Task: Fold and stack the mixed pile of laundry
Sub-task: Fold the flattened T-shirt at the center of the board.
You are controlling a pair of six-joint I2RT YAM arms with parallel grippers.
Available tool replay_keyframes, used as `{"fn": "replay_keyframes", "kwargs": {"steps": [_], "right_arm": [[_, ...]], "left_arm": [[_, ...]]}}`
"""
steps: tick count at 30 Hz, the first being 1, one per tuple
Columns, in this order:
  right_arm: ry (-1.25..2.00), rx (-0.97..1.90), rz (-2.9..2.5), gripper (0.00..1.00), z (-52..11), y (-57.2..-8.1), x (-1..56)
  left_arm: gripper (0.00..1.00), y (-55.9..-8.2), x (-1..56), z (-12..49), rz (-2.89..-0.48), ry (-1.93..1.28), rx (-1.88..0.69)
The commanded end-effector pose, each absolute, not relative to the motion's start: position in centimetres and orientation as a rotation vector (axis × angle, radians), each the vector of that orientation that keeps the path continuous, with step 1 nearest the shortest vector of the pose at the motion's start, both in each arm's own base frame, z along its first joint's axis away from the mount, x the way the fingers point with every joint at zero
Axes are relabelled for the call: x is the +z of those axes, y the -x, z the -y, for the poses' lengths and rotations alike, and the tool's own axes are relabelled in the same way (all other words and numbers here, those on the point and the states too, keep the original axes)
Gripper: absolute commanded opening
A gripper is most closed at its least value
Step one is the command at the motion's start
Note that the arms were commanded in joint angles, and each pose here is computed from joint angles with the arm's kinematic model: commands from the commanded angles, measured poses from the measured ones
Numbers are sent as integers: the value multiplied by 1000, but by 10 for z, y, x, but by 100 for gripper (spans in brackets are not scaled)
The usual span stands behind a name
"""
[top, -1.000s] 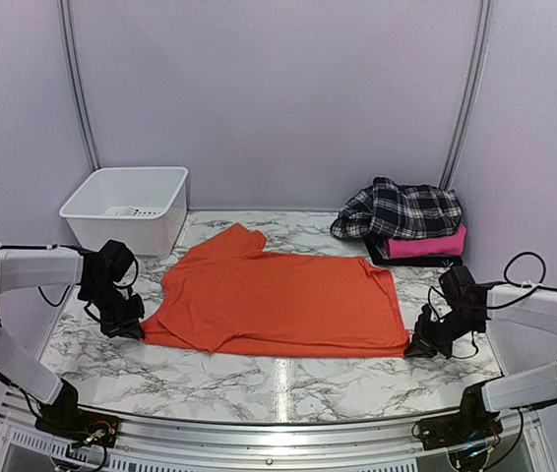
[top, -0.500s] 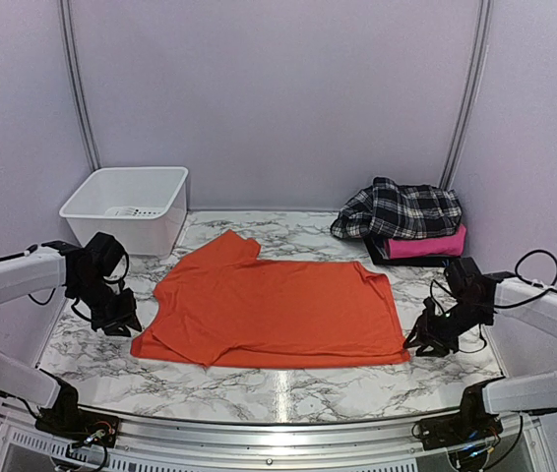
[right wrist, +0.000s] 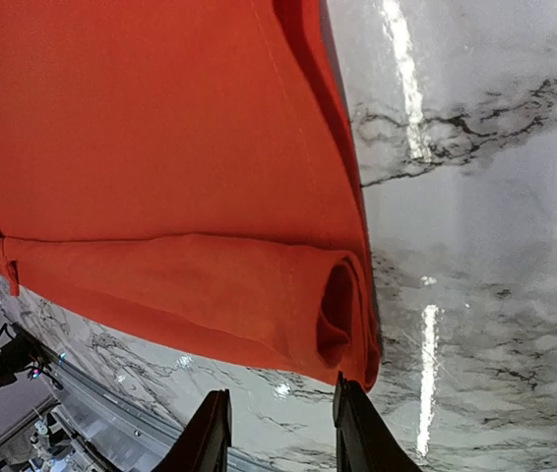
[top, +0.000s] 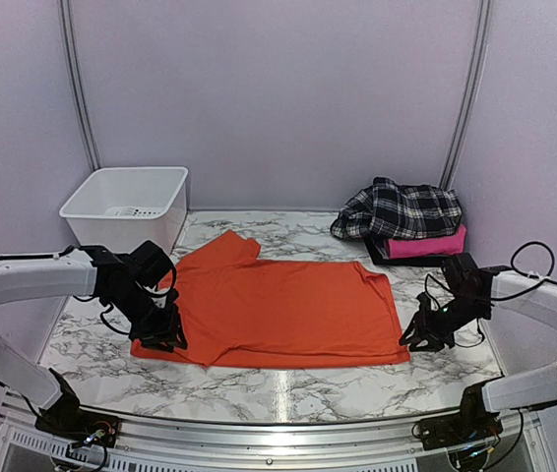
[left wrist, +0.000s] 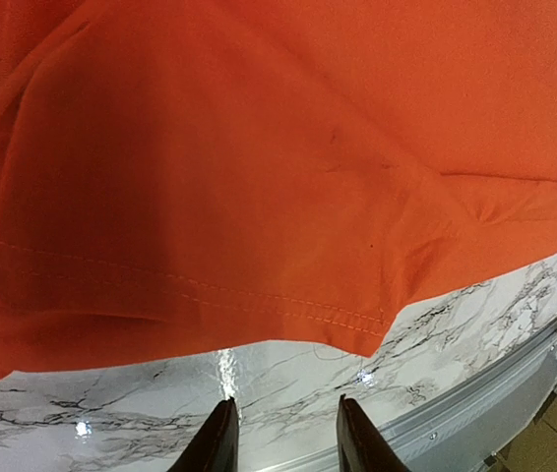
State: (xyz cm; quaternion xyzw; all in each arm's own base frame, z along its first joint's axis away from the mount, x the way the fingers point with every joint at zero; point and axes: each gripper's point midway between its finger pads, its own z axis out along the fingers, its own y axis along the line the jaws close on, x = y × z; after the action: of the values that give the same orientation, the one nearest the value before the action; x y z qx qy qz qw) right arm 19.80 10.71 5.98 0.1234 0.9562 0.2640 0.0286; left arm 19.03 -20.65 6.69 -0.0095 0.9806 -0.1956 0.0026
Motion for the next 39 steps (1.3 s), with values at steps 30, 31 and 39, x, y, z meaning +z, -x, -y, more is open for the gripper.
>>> {"fn": "replay_keyframes", "kwargs": {"steps": [30, 31, 39], "right_arm": [[-346, 817, -2942, 0, -113, -217, 53], [-344, 818, -2942, 0, -113, -217, 53], [-341, 819, -2948, 0, -113, -216, 52]], "left_arm": [[54, -174, 38, 274, -3166, -376, -569], [53, -175, 39, 274, -3162, -392, -543], [31, -178, 28, 270, -3160, -494, -355]]}}
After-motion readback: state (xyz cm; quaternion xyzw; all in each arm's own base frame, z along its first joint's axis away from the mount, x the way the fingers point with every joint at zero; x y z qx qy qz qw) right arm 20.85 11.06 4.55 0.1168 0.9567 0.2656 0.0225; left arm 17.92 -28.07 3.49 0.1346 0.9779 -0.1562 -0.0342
